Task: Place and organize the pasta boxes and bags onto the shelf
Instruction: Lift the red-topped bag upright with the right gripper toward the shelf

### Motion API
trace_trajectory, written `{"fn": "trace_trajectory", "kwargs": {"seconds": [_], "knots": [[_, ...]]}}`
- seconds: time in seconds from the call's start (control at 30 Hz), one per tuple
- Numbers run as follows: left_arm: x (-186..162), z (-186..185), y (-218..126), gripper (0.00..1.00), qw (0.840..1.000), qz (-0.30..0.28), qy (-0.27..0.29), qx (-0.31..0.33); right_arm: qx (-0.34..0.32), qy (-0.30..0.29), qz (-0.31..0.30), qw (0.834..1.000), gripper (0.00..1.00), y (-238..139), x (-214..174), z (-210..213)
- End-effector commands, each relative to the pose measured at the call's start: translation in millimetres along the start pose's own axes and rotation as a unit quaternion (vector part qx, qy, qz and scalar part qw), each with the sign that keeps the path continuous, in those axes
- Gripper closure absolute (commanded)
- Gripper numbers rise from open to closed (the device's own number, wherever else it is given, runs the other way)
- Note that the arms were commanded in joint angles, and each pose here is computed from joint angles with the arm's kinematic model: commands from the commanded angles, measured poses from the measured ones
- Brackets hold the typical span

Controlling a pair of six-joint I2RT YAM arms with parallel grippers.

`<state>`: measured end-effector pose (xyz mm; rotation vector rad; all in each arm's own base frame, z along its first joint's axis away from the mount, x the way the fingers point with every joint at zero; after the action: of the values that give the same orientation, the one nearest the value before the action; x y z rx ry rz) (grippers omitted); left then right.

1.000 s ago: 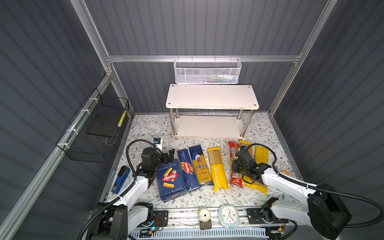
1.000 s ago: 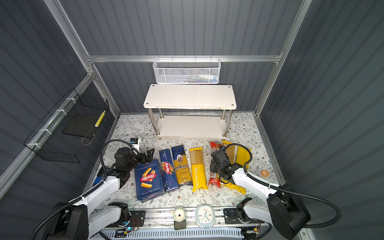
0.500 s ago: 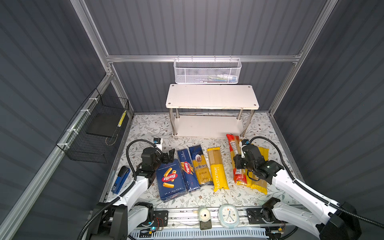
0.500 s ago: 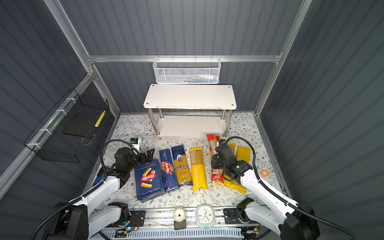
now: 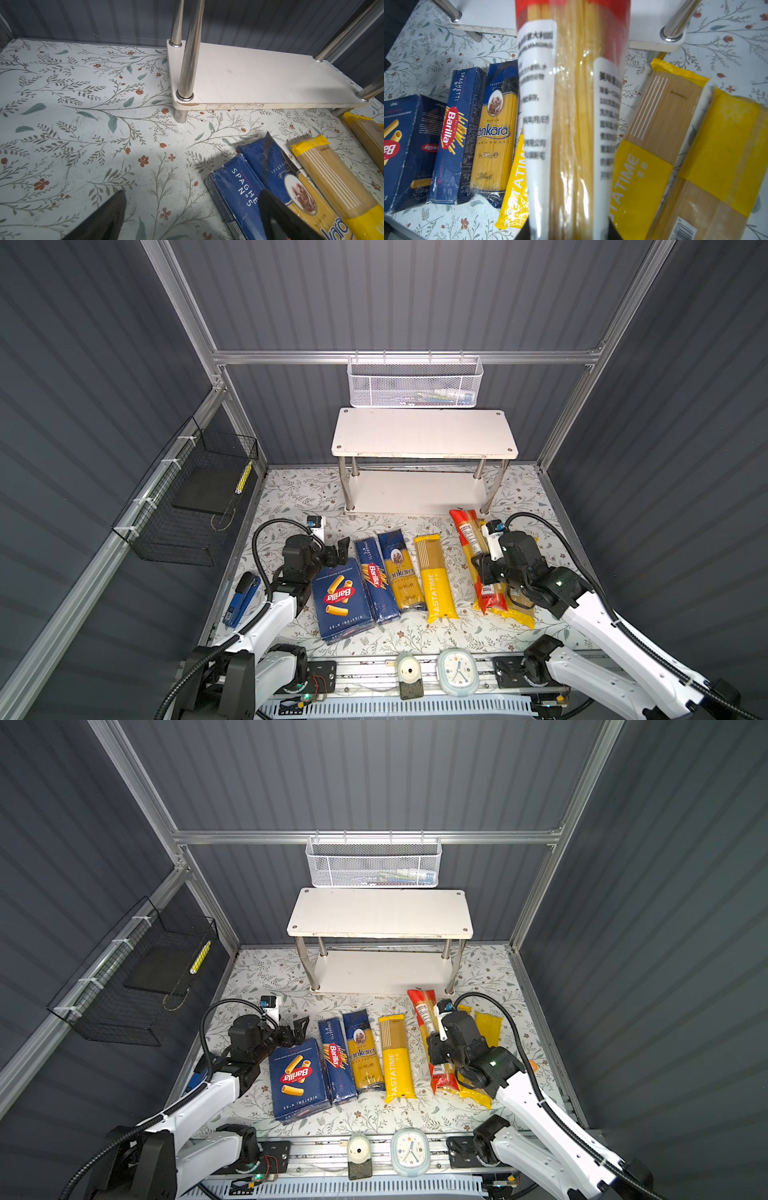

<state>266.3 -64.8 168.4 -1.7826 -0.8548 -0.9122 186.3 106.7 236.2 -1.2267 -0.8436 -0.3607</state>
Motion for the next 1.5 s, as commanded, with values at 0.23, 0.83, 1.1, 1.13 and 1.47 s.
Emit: {"fn": "trace_trajectory", "kwargs": {"seconds": [0.23,0.83,1.1,1.13,1.47], "knots": [[5.0,-0.9,0.6,0.01,1.000,-0.005,0.008,-0.001,0.039,-0.028,-0.134,0.990,1.00,-61.0,62.2,10.8],[3.7,-1.1,-5.5,0.00,1.000,-0.018,0.009,-0.001,-0.003,-0.022,-0.190,0.981,1.00,-127.6,116.0,7.1],[3.9,-2.1,-4.4,0.00,1.000,-0.015,0.011,-0.006,-0.030,-0.005,-0.245,0.969,1.00,-152.7,146.2,3.5],[4.0,-2.2,-4.8,0.00,1.000,-0.017,0.012,-0.007,-0.038,-0.005,-0.249,0.968,1.00,-154.5,149.4,2.2],[3.5,-2.4,-5.3,0.00,1.000,-0.017,0.012,-0.008,-0.075,0.017,-0.301,0.951,1.00,-164.1,187.7,-13.3]]}}
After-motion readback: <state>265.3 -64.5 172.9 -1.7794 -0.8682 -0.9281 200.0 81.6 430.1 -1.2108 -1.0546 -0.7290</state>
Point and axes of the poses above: each gripper's point midway between its finger pads, its own y axis out along the fingers, its own z axis along the line the jaws close on, x = y × z, the point moved 8 cm from there along -y, back along the fingers, and after that the axes turned 8 degrees about -y, right-handed, at the moved point
